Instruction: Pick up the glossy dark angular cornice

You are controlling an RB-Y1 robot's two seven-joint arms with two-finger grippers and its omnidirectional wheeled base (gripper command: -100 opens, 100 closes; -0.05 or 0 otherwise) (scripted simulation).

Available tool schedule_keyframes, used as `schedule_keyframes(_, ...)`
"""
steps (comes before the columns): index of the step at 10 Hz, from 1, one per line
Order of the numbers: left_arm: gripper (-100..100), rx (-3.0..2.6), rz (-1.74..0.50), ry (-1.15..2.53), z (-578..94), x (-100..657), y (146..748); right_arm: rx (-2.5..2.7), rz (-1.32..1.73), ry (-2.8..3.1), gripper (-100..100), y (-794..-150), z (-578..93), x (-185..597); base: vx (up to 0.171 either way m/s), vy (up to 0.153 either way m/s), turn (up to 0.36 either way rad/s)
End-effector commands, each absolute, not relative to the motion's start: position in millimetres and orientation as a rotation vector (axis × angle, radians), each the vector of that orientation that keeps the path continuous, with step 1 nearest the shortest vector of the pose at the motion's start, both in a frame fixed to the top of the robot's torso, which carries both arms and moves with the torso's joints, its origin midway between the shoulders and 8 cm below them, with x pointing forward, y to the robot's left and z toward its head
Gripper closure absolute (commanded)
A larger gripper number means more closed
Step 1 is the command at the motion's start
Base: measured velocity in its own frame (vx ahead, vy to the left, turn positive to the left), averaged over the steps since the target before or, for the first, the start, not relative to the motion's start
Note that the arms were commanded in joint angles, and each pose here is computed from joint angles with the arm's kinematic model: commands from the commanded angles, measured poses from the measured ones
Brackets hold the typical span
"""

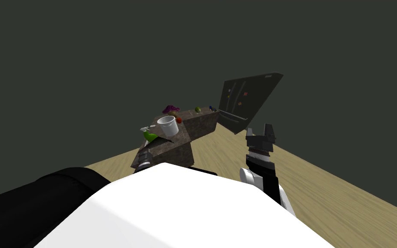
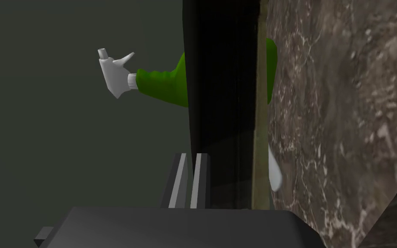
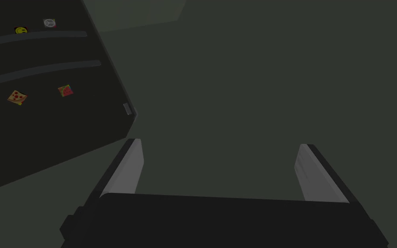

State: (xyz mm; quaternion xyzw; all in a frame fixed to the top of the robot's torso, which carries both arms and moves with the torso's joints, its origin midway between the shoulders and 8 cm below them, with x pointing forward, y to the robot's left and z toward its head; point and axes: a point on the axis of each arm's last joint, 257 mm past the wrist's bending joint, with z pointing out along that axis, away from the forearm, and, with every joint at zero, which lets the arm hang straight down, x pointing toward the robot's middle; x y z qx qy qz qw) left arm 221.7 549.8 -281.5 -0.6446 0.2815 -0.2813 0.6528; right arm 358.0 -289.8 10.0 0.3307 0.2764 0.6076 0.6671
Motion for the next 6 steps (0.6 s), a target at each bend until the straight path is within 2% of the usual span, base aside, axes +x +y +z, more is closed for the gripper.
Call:
schedule_keyframes(1,100,-1.463,-0.638,0.639,-282,222,550,0.746,1.371,0.624,0,-290,10,358,0.000,0.000,0.000)
schedule_keyframes(2,100,-1.464,-0.639,0.639,-282,222,550,0.746,1.371,0.624,0,-290,10,358,0.000,0.000,0.000)
schedule_keyframes(3,0,-1.464,-0.638,0.640,-282,222,550,0.746,1.371,0.624,0,-290,10,358,0.000,0.000,0.000)
schedule_keyframes(4,100,-1.475,-0.632,0.650,-291,211,546,0.746,1.371,0.624,0,-290,10,358,0.001,-0.030,0.024)
schedule_keyframes(5,100,-1.470,-0.634,0.647,-288,217,548,0.746,1.371,0.624,0,-290,10,358,-0.002,-0.023,0.018)
schedule_keyframes(6,0,-1.472,-0.633,0.647,-289,216,547,0.746,1.371,0.624,0,-290,10,358,0.000,0.000,0.000)
